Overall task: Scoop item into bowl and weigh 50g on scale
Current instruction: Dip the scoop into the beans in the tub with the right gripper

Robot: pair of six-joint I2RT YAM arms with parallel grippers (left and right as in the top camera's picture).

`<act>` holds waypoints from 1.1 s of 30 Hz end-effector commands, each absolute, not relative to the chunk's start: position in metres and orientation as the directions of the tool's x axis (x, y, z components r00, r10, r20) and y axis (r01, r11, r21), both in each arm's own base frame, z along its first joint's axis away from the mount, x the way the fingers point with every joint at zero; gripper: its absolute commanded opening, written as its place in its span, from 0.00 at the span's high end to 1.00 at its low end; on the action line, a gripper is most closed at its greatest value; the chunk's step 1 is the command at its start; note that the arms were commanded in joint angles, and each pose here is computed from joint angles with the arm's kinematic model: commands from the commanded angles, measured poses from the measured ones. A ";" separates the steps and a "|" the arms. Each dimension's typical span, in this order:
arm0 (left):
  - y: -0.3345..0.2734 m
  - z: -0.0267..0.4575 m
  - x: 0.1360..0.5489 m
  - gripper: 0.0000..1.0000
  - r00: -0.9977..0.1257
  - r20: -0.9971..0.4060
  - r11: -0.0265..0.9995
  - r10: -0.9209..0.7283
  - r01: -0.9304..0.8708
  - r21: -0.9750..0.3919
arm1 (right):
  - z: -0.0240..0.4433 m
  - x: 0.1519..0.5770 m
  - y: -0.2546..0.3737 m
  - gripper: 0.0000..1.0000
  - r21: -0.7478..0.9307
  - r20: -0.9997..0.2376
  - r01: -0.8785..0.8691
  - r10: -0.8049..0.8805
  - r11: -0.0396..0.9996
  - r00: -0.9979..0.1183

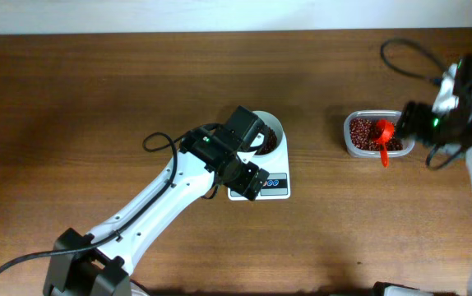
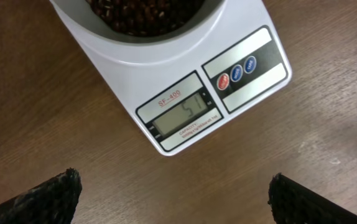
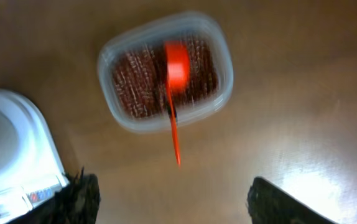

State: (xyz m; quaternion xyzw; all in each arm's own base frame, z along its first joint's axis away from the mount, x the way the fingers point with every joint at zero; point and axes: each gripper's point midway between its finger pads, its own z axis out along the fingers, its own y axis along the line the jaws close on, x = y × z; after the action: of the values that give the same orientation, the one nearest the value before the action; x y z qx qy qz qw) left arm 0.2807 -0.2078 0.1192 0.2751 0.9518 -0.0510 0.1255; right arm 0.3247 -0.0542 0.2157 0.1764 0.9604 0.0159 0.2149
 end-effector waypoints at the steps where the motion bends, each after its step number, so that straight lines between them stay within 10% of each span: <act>1: -0.207 0.116 0.281 0.01 -0.814 -0.259 0.840 0.520 0.543 -0.019 | 0.146 0.316 -0.035 0.01 0.201 -0.320 0.355 0.404 0.913 -0.857; 4: -0.207 0.116 0.281 0.01 -0.814 -0.259 0.840 0.520 0.543 -0.019 | 0.100 0.314 -0.033 0.44 0.201 -0.279 0.361 0.406 0.911 -0.870; 11: -0.207 0.116 0.281 0.01 -0.814 -0.259 0.840 0.520 0.543 -0.019 | 0.094 0.331 -0.033 0.87 0.230 -0.337 0.340 0.402 0.912 -0.851; 22: -0.207 0.116 0.281 0.01 -0.814 -0.259 0.840 0.520 0.543 -0.019 | 0.090 0.330 -0.033 0.74 0.226 -0.335 0.342 0.402 0.912 -0.852; 33: -0.207 0.116 0.281 0.01 -0.814 -0.259 0.840 0.520 0.543 -0.019 | 0.126 0.346 -0.043 0.96 0.175 -0.405 0.292 0.339 0.940 -0.849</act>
State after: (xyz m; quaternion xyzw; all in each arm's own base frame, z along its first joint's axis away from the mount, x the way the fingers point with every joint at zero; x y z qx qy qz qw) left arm 0.2806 -0.2078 0.1192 0.2752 0.9518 -0.0511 0.1253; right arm 0.3285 -0.0367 0.0956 0.1855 0.9624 0.0706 0.1853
